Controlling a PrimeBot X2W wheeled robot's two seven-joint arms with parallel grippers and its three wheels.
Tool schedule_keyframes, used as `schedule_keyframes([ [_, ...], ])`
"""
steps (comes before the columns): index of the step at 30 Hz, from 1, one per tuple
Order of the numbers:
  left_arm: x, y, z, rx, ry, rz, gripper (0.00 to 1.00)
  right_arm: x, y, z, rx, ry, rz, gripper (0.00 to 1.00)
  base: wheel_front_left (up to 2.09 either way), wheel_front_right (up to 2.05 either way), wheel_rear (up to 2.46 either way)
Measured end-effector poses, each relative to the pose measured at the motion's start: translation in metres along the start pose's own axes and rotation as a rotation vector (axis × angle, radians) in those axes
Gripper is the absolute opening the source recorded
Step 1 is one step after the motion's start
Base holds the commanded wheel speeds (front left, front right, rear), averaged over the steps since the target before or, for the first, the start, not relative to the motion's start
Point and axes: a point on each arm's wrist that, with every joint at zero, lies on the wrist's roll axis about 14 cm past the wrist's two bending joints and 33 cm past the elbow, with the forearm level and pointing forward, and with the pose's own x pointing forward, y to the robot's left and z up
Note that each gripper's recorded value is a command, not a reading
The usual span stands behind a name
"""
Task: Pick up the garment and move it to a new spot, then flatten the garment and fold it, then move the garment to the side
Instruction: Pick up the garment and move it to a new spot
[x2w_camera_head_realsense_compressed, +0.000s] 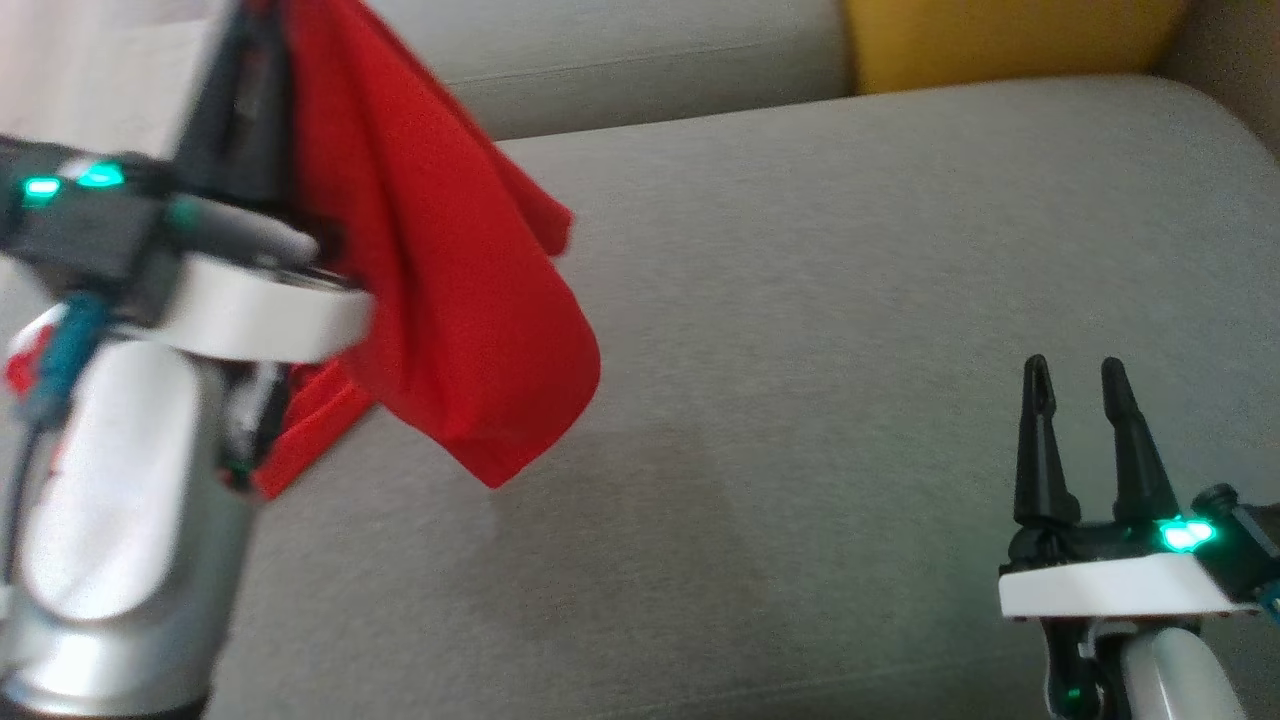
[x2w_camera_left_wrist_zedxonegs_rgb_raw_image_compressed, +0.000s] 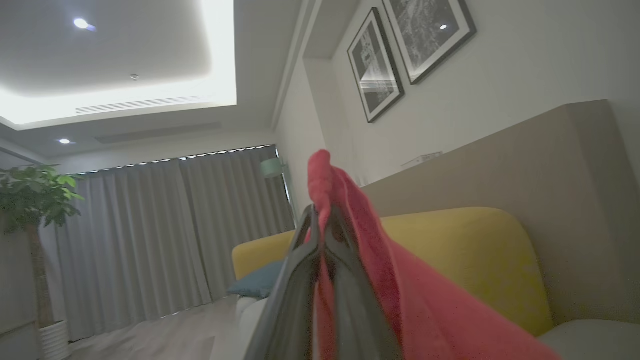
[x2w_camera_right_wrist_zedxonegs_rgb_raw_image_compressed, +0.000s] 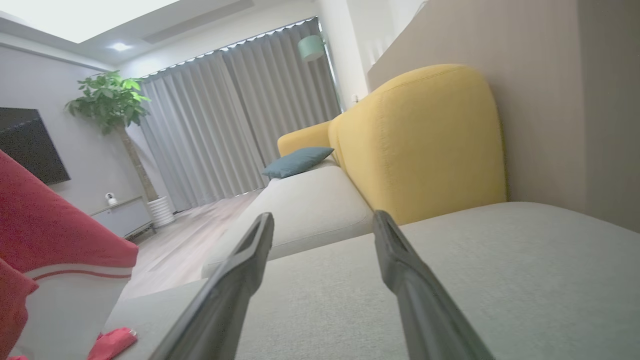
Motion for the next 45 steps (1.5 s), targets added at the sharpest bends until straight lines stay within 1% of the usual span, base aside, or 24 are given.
schedule_keyframes([
  [5, 0.014, -0.073, -0.027, -0.126, 0.067, -0.168, 0.0, -0.015, -0.018, 0.012, -0.001, -0.03, -0.064, 1.0, 0.0, 0.0, 0.0],
  [11, 0.021, -0.164, -0.07, -0.241, 0.188, -0.377, 0.0, -0.031, -0.037, 0.025, -0.003, -0.061, -0.139, 1.0, 0.0, 0.0, 0.0],
  [12, 0.021, -0.164, -0.07, -0.241, 0.188, -0.377, 0.0, -0.031, -0.037, 0.025, -0.003, -0.061, -0.139, 1.0, 0.0, 0.0, 0.0],
  [14, 0.026, -0.191, -0.081, -0.259, 0.21, -0.449, 0.0, -0.032, -0.043, 0.031, 0.0, -0.078, -0.161, 1.0, 0.0, 0.0, 0.0],
  [17, 0.032, -0.224, -0.105, -0.287, 0.268, -0.536, 0.0, -0.031, -0.049, 0.041, 0.007, -0.103, -0.185, 1.0, 0.0, 0.0, 0.0],
  [18, 0.032, -0.234, -0.116, -0.29, 0.297, -0.562, 0.29, -0.031, -0.052, 0.042, 0.007, -0.107, -0.197, 1.0, 0.0, 0.0, 0.0],
  [19, 0.031, -0.243, -0.128, -0.289, 0.331, -0.588, 0.74, -0.032, -0.056, 0.043, 0.007, -0.108, -0.209, 1.0, 0.0, 0.0, 0.0],
  [20, 0.031, -0.252, -0.136, -0.297, 0.349, -0.61, 1.0, -0.034, -0.059, 0.043, 0.007, -0.106, -0.223, 1.0, 0.0, 0.0, 0.0],
  [22, 0.031, -0.266, -0.153, -0.307, 0.388, -0.638, 1.0, -0.038, -0.065, 0.04, 0.009, -0.092, -0.251, 1.0, 0.0, 0.0, 0.0],
  [25, 0.038, -0.277, -0.167, -0.339, 0.39, -0.649, 1.0, -0.043, -0.074, 0.036, 0.002, -0.073, -0.29, 1.0, 0.0, 0.0, 0.0],
  [29, 0.044, -0.279, -0.176, -0.36, 0.385, -0.634, 1.0, -0.043, -0.079, 0.031, -0.006, -0.054, -0.306, 1.0, 0.0, 0.0, 0.0],
  [32, 0.044, -0.264, -0.18, -0.345, 0.386, -0.595, 1.0, -0.036, -0.075, 0.027, 0.0, -0.048, -0.287, 1.0, 0.0, 0.0, 0.0],
  [38, 0.049, -0.203, -0.181, -0.331, 0.398, -0.427, 1.0, -0.019, -0.061, 0.019, -0.011, -0.035, -0.217, 1.0, 0.0, 0.0, 0.0],
  [39, 0.042, -0.181, -0.179, -0.333, 0.401, -0.365, 1.0, -0.013, -0.056, 0.015, -0.016, -0.026, -0.192, 1.0, 0.0, 0.0, 0.0],
  [42, 0.022, -0.145, -0.178, -0.329, 0.413, -0.256, 1.0, -0.003, -0.047, 0.01, -0.027, -0.017, -0.152, 1.0, 0.0, 0.0, 0.0],
  [45, -0.01, -0.11, -0.179, -0.32, 0.452, -0.15, 1.0, 0.007, -0.034, 0.006, -0.038, -0.011, -0.103, 1.0, 0.0, 0.0, 0.0],
])
